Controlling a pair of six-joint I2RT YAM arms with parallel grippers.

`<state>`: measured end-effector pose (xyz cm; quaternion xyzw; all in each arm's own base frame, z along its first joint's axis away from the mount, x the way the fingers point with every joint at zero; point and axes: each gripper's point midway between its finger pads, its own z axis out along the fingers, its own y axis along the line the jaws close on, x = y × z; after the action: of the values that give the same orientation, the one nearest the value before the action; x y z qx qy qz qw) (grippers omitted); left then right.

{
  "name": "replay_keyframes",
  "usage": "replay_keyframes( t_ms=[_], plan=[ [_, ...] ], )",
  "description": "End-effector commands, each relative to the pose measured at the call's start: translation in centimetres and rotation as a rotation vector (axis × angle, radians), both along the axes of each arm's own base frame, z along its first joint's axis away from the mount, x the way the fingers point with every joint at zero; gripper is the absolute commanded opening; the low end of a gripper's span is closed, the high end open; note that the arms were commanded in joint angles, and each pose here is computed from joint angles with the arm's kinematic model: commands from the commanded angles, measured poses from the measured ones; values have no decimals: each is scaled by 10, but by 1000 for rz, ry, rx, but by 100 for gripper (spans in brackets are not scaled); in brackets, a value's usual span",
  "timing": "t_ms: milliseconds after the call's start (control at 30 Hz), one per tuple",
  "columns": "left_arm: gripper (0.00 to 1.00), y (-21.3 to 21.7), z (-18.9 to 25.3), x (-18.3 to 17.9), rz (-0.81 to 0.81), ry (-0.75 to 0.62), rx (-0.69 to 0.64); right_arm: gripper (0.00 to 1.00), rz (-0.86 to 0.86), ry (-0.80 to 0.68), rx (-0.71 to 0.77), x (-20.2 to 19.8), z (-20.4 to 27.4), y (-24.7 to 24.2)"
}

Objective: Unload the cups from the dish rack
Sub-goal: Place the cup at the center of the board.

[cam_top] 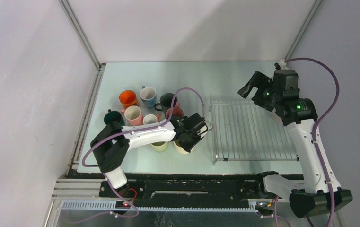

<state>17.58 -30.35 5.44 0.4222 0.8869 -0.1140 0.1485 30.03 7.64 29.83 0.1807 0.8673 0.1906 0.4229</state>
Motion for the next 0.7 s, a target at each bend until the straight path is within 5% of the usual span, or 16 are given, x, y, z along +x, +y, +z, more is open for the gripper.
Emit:
replay_keyframes(
  t_ms=[0, 267, 667],
  plan=[
    [10, -1, -1, 6, -16, -46, -8, 100, -23, 5, -25, -6, -3, -8],
    [23, 0, -1, 4, -11, -36, -5, 100, -41, 23, -34, -12, -8, -12],
    [66, -5, 40, 4, -9, -65, -84, 100, -96, 59, -70, -16, -16, -24]
  ],
)
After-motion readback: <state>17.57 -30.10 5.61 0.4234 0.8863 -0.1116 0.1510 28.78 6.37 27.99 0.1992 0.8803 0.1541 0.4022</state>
